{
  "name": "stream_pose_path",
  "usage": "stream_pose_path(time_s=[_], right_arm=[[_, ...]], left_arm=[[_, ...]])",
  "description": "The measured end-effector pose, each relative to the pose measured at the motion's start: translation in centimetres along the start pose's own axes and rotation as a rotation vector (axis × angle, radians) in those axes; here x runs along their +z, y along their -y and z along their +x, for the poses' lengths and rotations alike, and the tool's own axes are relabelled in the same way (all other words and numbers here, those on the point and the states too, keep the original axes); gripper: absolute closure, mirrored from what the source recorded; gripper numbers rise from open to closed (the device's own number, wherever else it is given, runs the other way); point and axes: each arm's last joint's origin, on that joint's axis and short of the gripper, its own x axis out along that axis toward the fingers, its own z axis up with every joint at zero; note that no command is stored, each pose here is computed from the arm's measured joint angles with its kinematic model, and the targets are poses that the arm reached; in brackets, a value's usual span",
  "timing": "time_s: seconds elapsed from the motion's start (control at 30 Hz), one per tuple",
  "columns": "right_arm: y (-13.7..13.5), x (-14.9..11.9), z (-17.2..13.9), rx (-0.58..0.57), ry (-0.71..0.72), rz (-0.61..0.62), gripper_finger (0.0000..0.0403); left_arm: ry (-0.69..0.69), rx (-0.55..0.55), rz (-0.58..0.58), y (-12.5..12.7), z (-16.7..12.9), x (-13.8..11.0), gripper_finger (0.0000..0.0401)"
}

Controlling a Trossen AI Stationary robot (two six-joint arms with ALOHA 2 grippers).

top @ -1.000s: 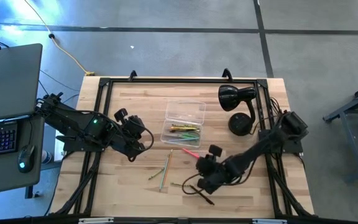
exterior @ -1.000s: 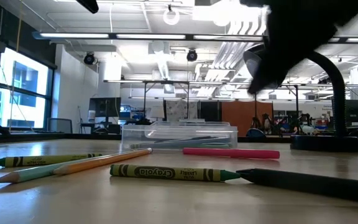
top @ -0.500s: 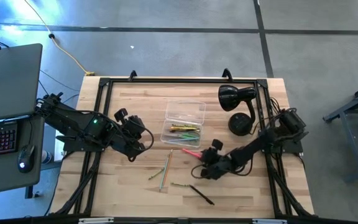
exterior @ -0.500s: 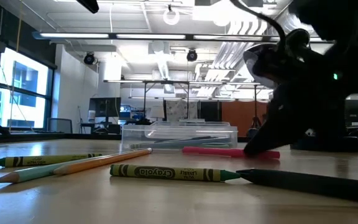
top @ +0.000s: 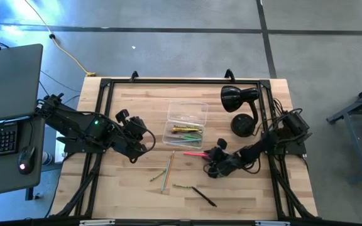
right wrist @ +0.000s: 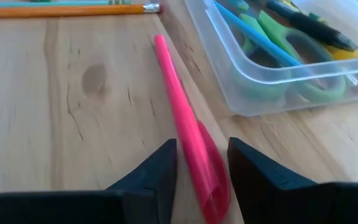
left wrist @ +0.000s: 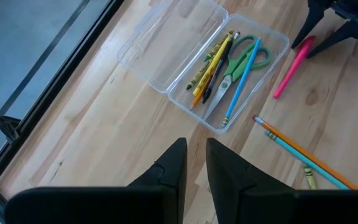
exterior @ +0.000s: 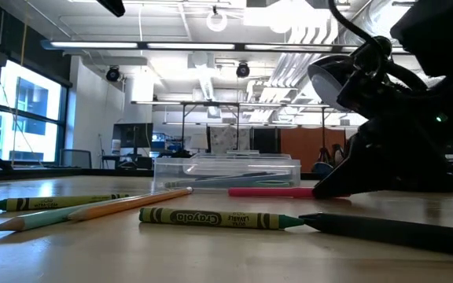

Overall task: Pick & place school supplies into a supply box
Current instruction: Put the pink pen into the transparent supply box

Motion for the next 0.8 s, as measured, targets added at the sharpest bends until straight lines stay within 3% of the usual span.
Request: stream_pose_path(time_s=[0.13,0.43,0.53,0.7,0.8], right_arm=[[0.0,-1.0,0.7,-0.006,-0.003,-0.051,0.0304],[-0.6,-1.7,1.2,-0.016,0.078,-0.038,0.036],[-1.4,-0.8,0.6,0.052,0.131,-0.039,0.0368],[-3.2,1.4,-1.4,0.305,0.159,0.055,0.0359],[-4.1,3.3,-2.5,0.342,0.227,0.035,0.0347]], left_arm=[[0.0,0.001,0.0,0.0,0.0,0.0,0.0311],[0.0,0.001,0.0,0.0,0.0,0.0,0.0311],[-0.003,-0.003,0.0,0.0,0.0,0.0,0.0311],[-0.027,-0.028,-0.005,0.1,0.0,-0.1,0.0311],[-0.027,-0.031,-0.007,0.1,0.0,0.0,0.0311]])
